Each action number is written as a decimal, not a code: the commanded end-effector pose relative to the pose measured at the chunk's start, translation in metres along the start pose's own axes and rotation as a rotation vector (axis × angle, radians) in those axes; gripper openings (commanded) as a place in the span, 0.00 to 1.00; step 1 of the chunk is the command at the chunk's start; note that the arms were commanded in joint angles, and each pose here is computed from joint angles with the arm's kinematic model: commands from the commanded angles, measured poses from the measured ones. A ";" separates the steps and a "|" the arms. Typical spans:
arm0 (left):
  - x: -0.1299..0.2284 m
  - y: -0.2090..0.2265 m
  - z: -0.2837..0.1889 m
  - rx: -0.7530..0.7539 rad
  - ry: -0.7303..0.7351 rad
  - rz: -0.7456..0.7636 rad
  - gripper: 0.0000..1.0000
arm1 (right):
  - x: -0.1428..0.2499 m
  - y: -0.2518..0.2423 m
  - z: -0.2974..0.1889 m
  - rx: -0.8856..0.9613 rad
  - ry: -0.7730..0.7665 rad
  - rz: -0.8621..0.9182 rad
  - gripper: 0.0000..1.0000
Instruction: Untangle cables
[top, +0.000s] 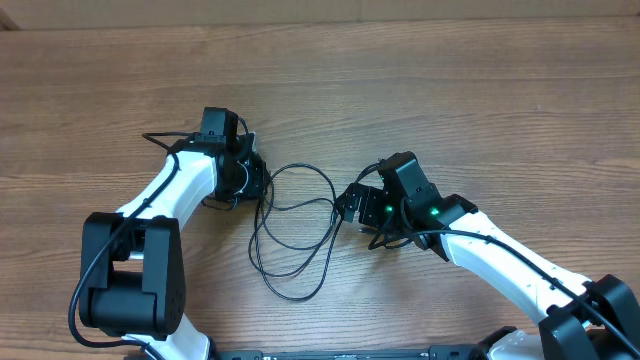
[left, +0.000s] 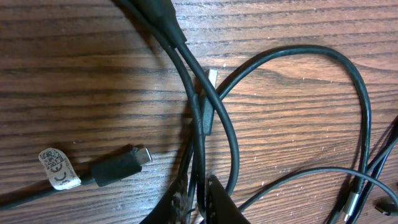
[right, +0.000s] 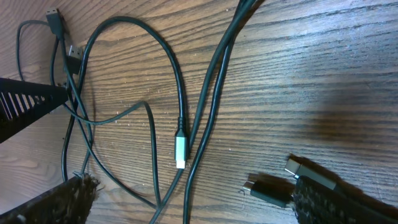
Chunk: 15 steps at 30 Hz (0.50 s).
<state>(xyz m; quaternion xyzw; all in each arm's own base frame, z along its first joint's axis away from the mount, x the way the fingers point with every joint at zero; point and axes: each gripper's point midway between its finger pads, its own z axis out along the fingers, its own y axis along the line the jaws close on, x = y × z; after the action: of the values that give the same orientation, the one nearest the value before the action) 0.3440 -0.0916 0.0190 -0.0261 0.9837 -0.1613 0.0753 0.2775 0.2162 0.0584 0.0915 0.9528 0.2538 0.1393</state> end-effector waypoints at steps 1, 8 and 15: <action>0.006 -0.003 0.007 0.009 0.021 0.019 0.12 | 0.003 -0.005 0.001 0.012 -0.001 -0.005 1.00; 0.006 -0.006 0.010 -0.018 0.015 0.044 0.11 | 0.003 -0.005 0.001 0.012 -0.001 -0.005 1.00; 0.003 0.004 0.010 -0.094 -0.004 0.055 0.11 | 0.004 -0.005 0.001 0.012 0.000 -0.005 1.00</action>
<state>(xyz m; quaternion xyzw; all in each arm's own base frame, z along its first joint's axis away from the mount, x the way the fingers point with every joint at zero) 0.3463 -0.0980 0.0178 -0.0081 0.9862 -0.1411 0.0861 0.2773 0.2160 0.0582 0.0914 0.9530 0.2533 0.1390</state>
